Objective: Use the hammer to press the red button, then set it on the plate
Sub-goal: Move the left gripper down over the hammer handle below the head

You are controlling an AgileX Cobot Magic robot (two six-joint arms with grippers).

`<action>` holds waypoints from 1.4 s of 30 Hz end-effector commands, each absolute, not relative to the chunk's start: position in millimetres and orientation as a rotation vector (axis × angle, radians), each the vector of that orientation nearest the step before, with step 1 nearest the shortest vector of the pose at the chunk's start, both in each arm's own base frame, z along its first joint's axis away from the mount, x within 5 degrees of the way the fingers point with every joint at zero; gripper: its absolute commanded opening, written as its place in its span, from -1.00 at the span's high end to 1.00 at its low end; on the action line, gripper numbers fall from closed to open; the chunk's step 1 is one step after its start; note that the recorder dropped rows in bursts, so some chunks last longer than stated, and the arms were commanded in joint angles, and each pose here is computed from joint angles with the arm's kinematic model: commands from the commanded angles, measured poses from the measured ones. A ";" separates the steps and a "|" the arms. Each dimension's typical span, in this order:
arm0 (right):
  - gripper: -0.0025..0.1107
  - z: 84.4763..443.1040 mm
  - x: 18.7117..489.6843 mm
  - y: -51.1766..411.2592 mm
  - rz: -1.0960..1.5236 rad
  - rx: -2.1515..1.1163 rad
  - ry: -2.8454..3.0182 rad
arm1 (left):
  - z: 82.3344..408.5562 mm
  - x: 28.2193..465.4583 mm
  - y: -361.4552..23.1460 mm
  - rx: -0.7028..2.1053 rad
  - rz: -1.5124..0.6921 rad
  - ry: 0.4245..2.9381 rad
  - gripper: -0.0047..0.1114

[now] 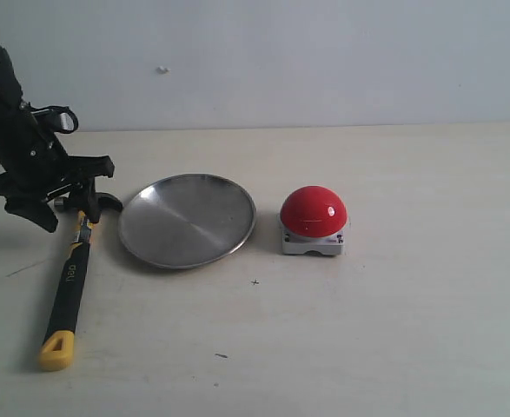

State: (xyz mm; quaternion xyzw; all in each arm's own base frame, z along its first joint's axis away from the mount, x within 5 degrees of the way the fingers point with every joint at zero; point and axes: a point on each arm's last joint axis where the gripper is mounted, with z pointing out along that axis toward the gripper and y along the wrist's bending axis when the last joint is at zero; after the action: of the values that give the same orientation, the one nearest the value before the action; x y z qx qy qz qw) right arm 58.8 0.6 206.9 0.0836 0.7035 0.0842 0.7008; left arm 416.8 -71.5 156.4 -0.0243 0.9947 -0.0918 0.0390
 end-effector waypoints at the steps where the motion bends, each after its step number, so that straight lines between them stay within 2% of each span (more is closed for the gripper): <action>1: 0.96 205.9 58.5 0.2 0.176 0.184 1.565 | 153.3 425.3 -73.5 -0.065 -0.263 3.035 -0.10; 12: 0.96 205.9 58.5 0.2 0.176 0.184 1.565 | 155.4 440.7 -67.7 -0.042 -0.124 3.063 -0.10; 42: 0.96 205.9 58.5 0.2 0.176 0.184 1.565 | 140.5 447.6 -69.3 -0.111 -0.143 3.035 -0.10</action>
State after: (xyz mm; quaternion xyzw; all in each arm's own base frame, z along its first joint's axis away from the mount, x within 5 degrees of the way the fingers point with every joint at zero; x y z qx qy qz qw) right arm 58.8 0.6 206.9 0.0836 0.7035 0.0842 0.7008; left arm 446.0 -66.4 136.6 -0.0314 0.9977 -0.0425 0.0418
